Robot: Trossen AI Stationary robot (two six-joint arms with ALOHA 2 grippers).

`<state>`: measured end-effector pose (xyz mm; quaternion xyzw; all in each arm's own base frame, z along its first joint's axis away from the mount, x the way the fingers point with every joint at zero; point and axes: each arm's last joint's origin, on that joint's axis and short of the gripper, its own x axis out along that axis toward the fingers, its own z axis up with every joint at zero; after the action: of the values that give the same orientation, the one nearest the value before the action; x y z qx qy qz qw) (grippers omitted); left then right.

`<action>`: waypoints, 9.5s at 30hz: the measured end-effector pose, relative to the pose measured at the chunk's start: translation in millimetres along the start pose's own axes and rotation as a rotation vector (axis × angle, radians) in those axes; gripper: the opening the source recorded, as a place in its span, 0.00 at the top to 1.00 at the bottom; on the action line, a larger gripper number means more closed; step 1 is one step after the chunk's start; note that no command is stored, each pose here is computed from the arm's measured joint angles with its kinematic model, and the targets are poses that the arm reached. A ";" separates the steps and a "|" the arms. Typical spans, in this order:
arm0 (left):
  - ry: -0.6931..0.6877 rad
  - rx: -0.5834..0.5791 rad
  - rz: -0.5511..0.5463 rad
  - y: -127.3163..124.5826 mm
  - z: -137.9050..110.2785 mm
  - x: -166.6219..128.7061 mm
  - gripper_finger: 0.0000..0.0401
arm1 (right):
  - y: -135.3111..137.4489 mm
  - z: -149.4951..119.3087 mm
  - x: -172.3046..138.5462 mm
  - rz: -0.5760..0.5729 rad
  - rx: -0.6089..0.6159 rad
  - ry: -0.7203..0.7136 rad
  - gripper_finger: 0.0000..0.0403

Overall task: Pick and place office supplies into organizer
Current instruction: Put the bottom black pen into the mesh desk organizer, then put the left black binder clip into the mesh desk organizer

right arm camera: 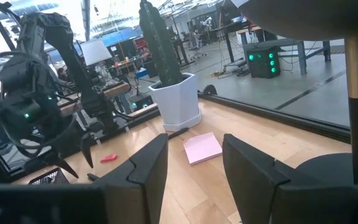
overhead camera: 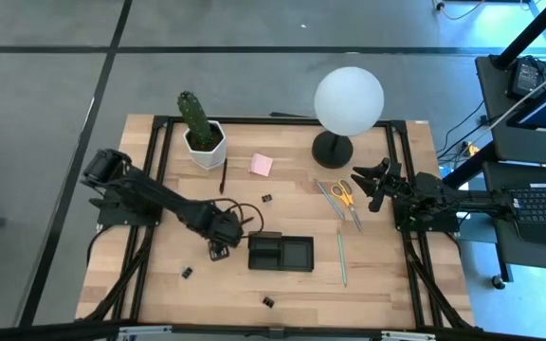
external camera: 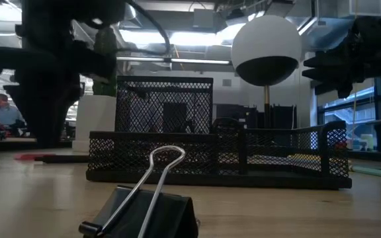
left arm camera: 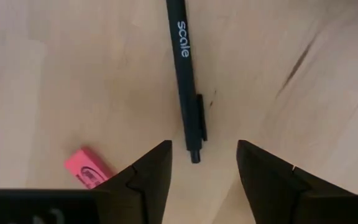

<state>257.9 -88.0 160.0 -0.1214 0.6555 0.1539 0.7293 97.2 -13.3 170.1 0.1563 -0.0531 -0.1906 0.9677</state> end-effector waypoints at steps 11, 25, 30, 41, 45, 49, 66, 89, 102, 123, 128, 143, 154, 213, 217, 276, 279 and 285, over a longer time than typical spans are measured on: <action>-0.013 -0.110 0.036 -1.6 2.6 5.9 0.58 | 0.1 -0.2 0.0 0.003 -0.002 0.002 0.62; -0.020 -0.176 0.050 9.5 11.9 7.1 0.58 | 0.1 -0.2 0.0 0.003 -0.003 0.002 0.62; -0.015 -0.180 0.044 10.1 12.4 7.2 0.58 | 0.1 -0.1 0.0 0.003 -0.002 0.002 0.62; 0.031 -0.192 0.022 8.2 11.6 12.0 0.58 | 0.1 -0.2 0.0 0.002 -0.006 0.002 0.62; 0.065 -0.150 0.020 4.5 13.5 23.3 0.58 | 0.1 -0.2 0.0 0.003 -0.007 0.002 0.62; 0.106 -0.124 0.023 2.2 14.8 32.3 0.58 | 0.1 -0.2 0.0 0.002 -0.007 0.002 0.62; 0.096 -0.119 0.034 -0.3 20.5 25.9 0.73 | 0.1 -0.4 0.1 0.002 -0.007 0.004 0.62; 0.079 0.059 0.024 -0.8 21.6 26.6 0.85 | 0.1 -0.3 0.1 0.002 -0.007 0.004 0.62; 0.081 0.069 0.014 -1.1 21.9 26.4 0.85 | 0.0 -0.3 0.1 0.002 -0.007 0.004 0.62; -0.005 0.087 -0.030 11.6 13.4 -20.7 0.86 | 0.1 -0.3 0.1 0.002 -0.007 0.003 0.62; -0.079 0.081 -0.071 17.7 9.4 -43.5 0.86 | 0.1 -0.3 0.1 0.002 -0.007 0.004 0.62; -0.410 0.322 -0.107 26.3 9.9 -89.5 0.85 | 0.0 -0.3 0.1 0.002 -0.004 0.003 0.62; -0.635 0.832 0.271 24.8 25.3 -99.0 0.85 | 0.0 -0.3 0.1 0.000 -0.004 0.003 0.62; -0.283 2.528 1.282 -19.6 67.7 -69.8 0.85 | -2.3 1.1 0.0 -0.084 -0.005 -0.030 0.62; -0.280 2.565 1.292 -24.3 65.6 -67.8 0.85 | -2.3 1.0 0.0 -0.084 -0.005 -0.030 0.62; -0.451 1.779 1.385 -64.6 54.4 -63.5 0.71 | -2.3 1.1 0.0 -0.084 -0.005 -0.030 0.62; -0.585 1.513 1.303 -62.9 50.4 -72.6 0.72 | -2.3 1.1 0.0 -0.084 -0.005 -0.030 0.62; -0.804 0.930 1.167 -57.4 40.6 -92.2 0.73 | -2.3 1.1 0.0 -0.083 -0.009 -0.029 0.62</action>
<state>308.6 -131.7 254.7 0.6126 0.3003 0.2516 0.6864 96.3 -15.6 170.4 0.1513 -0.0600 -0.2332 0.9587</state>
